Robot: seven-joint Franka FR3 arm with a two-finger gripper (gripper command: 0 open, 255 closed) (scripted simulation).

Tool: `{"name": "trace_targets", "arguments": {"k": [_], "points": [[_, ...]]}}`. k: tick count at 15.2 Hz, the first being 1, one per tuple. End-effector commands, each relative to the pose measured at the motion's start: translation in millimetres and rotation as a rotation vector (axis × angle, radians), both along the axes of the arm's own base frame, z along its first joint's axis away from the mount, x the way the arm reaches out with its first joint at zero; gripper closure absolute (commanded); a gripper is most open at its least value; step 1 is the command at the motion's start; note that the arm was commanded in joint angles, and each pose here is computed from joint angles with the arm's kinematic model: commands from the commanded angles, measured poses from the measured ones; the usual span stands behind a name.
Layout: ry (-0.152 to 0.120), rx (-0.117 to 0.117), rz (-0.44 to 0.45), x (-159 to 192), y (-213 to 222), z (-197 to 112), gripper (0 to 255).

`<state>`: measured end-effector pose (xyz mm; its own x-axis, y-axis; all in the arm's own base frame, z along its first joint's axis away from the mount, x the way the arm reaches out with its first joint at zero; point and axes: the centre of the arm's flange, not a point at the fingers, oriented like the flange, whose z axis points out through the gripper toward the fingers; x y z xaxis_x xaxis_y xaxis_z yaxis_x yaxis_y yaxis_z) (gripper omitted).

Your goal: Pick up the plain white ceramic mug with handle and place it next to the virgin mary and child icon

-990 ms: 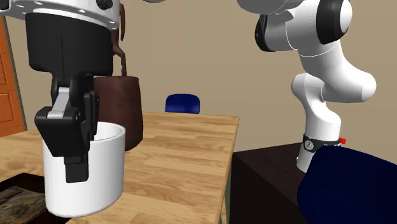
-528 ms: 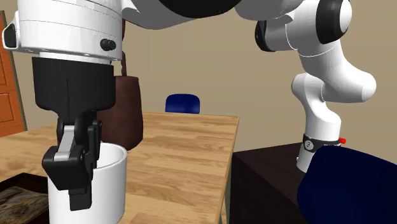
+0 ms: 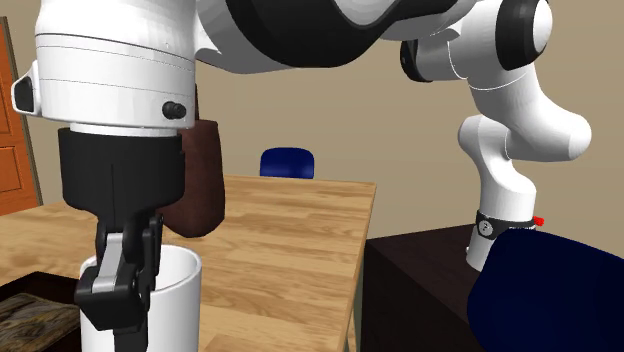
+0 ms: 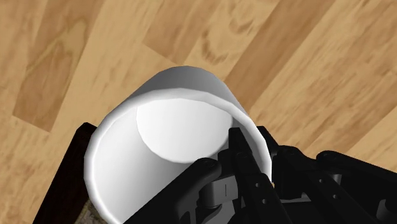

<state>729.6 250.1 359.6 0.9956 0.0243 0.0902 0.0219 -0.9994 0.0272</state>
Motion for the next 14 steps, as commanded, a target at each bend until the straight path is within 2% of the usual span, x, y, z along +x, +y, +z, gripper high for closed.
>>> {"name": "trace_targets", "arguments": {"k": [1, 4, 5, 10, 14], "points": [[-0.001, 0.000, 0.000, 0, 0, 0, 255], [-0.001, 0.000, 0.000, 0, 0, 0, 255], [-0.001, 0.000, 0.000, 0, 0, 0, 0], [-0.001, 0.000, 0.000, 0, 0, 0, 0], [-0.001, 0.000, 0.000, -5, 1, 50, 0]]}}
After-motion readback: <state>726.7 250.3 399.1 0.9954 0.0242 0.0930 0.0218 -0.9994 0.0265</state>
